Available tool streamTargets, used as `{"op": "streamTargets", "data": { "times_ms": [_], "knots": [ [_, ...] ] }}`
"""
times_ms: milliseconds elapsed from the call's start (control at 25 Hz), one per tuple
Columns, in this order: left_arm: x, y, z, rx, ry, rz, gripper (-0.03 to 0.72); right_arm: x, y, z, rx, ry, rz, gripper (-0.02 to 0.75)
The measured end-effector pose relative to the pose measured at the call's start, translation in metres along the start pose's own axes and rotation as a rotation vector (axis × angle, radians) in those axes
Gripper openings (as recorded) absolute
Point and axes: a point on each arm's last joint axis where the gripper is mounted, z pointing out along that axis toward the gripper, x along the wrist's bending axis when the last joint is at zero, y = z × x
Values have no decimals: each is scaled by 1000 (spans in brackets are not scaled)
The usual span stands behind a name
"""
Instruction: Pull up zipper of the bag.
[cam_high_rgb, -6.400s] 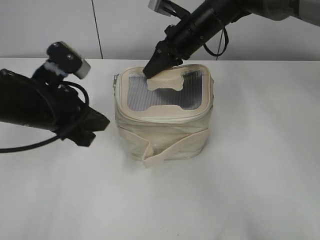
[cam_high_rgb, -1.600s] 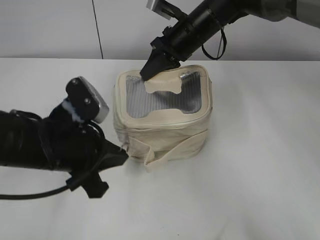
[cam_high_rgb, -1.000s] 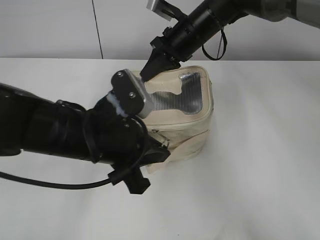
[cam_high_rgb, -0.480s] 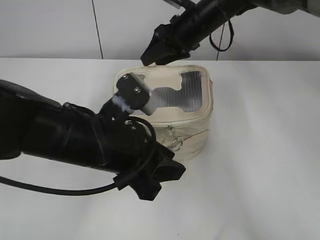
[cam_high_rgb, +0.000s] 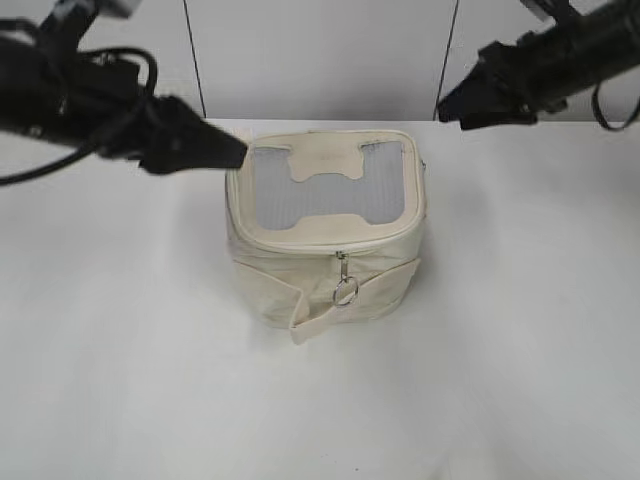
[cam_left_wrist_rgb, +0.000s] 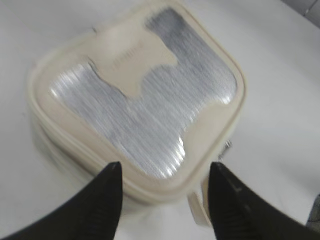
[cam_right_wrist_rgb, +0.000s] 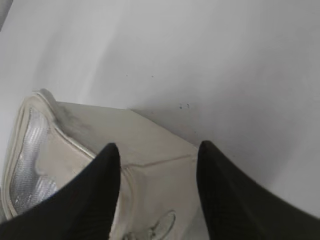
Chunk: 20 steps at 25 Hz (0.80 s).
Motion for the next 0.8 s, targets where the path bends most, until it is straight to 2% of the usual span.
{"op": "streamTargets", "data": {
  "times_ms": [80, 120, 200, 360, 440, 600, 800],
  "knots": [
    [22, 30, 1, -28, -28, 29, 422, -9, -30, -8, -75, -63, 24, 368],
    [30, 46, 7, -33, -55, 52, 422, -9, -49, -12, -107, -106, 7, 366],
    [42, 72, 26, -33, -123, 99, 422, -3, -89, -16, -168, -138, -24, 364],
    [58, 113, 71, -3, -275, 152, 429, 5, -142, -17, -243, -142, -121, 363],
    [65, 123, 92, 38, -319, 166, 431, 6, -161, -13, -245, -123, -141, 368],
    [69, 133, 122, 123, -327, 243, 433, 8, -169, -11, -258, -102, -184, 376],
    [56, 130, 153, 188, -320, 313, 433, 8, -168, -12, -269, -103, -198, 379]
  ]
}}
